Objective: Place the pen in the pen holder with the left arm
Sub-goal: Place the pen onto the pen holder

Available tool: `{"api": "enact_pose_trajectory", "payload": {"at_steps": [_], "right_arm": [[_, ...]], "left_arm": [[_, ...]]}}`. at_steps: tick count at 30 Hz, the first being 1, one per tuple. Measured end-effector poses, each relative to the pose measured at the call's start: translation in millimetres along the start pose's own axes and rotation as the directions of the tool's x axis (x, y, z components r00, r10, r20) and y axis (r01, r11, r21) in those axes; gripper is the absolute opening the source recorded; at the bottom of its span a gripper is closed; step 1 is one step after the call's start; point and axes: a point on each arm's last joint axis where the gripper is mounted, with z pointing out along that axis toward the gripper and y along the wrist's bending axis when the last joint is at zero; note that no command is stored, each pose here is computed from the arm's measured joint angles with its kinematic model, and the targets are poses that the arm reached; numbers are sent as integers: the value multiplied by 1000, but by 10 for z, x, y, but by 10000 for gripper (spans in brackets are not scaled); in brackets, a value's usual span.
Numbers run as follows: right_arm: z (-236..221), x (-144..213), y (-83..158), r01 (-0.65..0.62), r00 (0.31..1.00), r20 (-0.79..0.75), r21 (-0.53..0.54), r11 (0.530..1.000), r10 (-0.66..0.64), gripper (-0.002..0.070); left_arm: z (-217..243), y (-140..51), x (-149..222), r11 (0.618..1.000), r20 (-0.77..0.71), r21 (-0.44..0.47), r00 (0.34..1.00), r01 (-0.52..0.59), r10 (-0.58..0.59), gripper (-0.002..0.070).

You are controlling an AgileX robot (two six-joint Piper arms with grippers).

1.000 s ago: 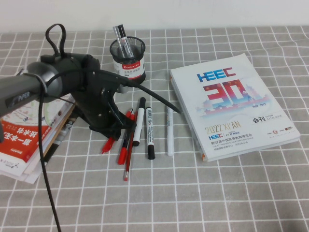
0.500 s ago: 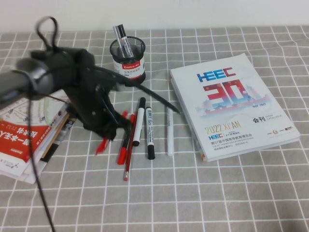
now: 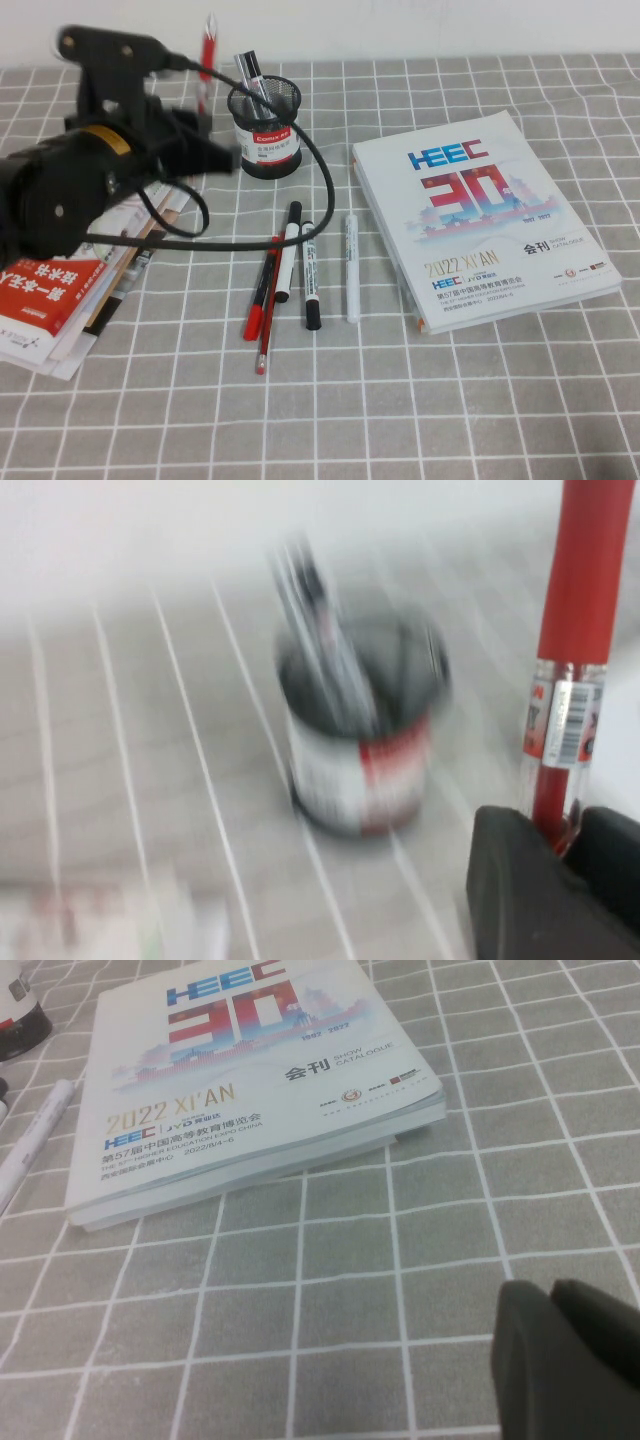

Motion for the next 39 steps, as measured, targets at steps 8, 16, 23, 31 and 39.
{"api": "enact_pose_trajectory", "payload": {"at_steps": [8,16,23,31,39], "right_arm": [[0,0,0,0,1000,0,0,1000,0,-15],[0,0,1,-2,1000,0,-1,1000,2,-15],[0,0,2,-6,1000,0,-3,1000,6,-15],[0,2,7,-16,1000,-2,-7,1000,16,-15],[0,2,8,-21,1000,-3,-9,1000,21,-15]], "left_arm": [[203,38,-143,996,380,-14,922,87,-75,74],[691,102,-73,991,452,68,882,115,-134,74],[1110,267,-148,986,463,84,871,143,-166,74],[1476,365,-114,982,457,107,870,156,-188,74],[1663,389,104,975,403,110,888,193,-221,74]]}}
